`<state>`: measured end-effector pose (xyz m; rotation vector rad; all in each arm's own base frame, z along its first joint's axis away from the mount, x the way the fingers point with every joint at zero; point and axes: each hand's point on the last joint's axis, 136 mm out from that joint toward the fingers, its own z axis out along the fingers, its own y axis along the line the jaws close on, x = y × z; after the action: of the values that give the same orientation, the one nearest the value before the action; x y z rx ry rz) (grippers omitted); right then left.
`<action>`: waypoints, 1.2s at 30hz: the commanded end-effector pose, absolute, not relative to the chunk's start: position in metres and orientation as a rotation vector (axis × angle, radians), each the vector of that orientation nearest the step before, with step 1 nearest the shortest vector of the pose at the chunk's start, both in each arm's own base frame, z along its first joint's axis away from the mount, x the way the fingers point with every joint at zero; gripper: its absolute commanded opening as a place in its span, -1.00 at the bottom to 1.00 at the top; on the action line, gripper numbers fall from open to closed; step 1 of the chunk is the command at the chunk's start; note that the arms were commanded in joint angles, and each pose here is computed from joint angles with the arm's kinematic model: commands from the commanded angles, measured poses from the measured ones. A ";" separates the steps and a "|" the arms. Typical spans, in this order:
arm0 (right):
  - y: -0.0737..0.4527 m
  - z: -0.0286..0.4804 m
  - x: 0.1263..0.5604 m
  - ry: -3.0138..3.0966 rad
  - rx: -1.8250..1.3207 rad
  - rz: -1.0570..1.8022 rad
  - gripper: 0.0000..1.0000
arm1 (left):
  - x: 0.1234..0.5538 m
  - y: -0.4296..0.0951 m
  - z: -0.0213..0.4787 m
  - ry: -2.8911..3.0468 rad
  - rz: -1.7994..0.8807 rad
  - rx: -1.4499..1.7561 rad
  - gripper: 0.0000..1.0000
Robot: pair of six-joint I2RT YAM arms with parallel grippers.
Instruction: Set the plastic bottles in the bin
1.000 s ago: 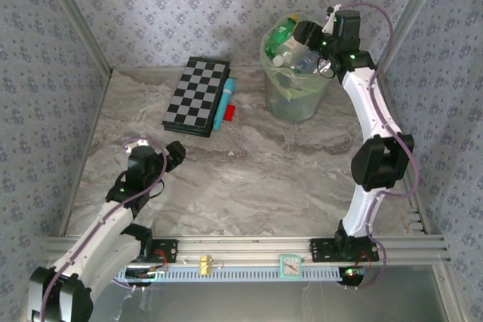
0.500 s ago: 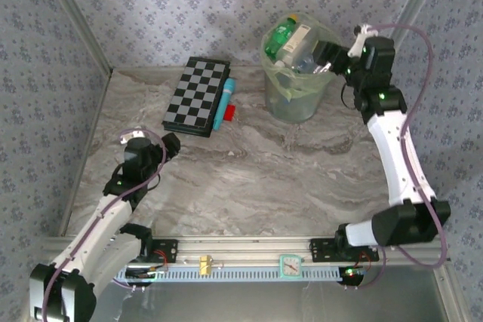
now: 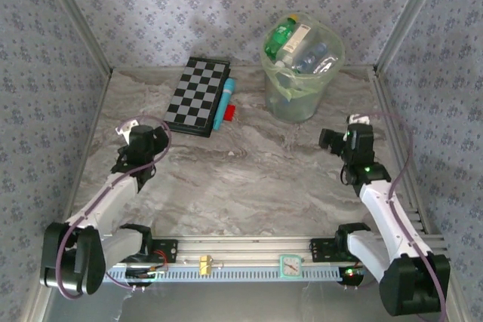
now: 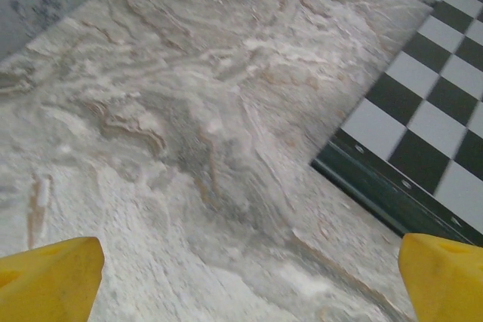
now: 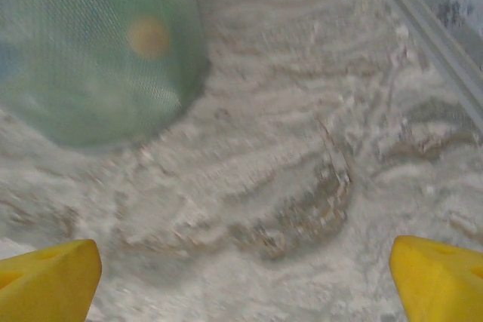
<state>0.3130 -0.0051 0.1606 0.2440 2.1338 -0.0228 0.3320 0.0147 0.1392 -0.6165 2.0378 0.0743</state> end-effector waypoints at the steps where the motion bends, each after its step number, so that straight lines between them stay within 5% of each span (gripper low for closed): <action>1: -0.012 0.160 0.331 2.008 0.197 -0.098 1.00 | 0.348 0.036 0.166 1.930 0.221 -0.601 1.00; 15: 0.002 0.100 0.399 2.021 -0.084 -0.194 0.99 | 0.367 0.050 0.132 1.923 0.495 -0.402 0.98; 36: -0.023 0.085 0.391 1.965 0.059 -0.121 0.99 | 0.387 0.030 0.096 1.900 0.189 -0.182 0.97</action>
<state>0.3879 -0.0225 0.0808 0.0409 1.9913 -0.1175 0.3786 0.0475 0.0793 -0.2243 1.9713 0.3070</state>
